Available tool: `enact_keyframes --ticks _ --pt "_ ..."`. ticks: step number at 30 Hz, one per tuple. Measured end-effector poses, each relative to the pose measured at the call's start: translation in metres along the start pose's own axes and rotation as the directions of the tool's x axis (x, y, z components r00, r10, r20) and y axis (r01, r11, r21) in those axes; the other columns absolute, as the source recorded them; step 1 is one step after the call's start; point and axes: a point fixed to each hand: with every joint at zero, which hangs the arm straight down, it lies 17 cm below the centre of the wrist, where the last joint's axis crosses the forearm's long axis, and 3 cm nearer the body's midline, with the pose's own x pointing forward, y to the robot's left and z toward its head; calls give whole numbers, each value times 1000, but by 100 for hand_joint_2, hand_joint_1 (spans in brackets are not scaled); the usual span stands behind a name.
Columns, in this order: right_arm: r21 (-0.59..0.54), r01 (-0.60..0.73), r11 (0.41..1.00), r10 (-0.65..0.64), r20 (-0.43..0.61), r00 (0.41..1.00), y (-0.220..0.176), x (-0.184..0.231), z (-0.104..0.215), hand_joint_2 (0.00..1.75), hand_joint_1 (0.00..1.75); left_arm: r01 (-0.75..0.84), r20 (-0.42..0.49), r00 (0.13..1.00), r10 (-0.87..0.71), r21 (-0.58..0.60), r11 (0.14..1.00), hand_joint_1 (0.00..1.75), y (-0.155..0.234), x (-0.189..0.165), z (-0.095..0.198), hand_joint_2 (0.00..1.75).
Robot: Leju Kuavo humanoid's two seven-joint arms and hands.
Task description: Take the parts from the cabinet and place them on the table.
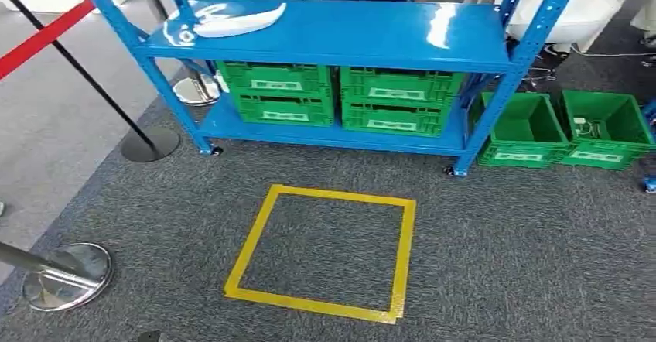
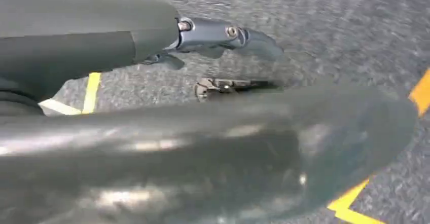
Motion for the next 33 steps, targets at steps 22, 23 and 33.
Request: enact_keyframes --ticks 22,23,33 --pt "-88 -26 996 23 -38 999 -18 -9 -2 0 0 1 -18 1000 -1 3 1000 0 -1 -8 1 0" --pt "-89 -25 996 22 -36 999 -18 -8 -2 0 0 1 -18 1000 -1 3 1000 0 -2 -7 1 0" --pt "-90 -25 996 22 -39 999 -18 -8 -2 0 0 0 -16 1000 0 2 1000 0 -2 -6 1 0"
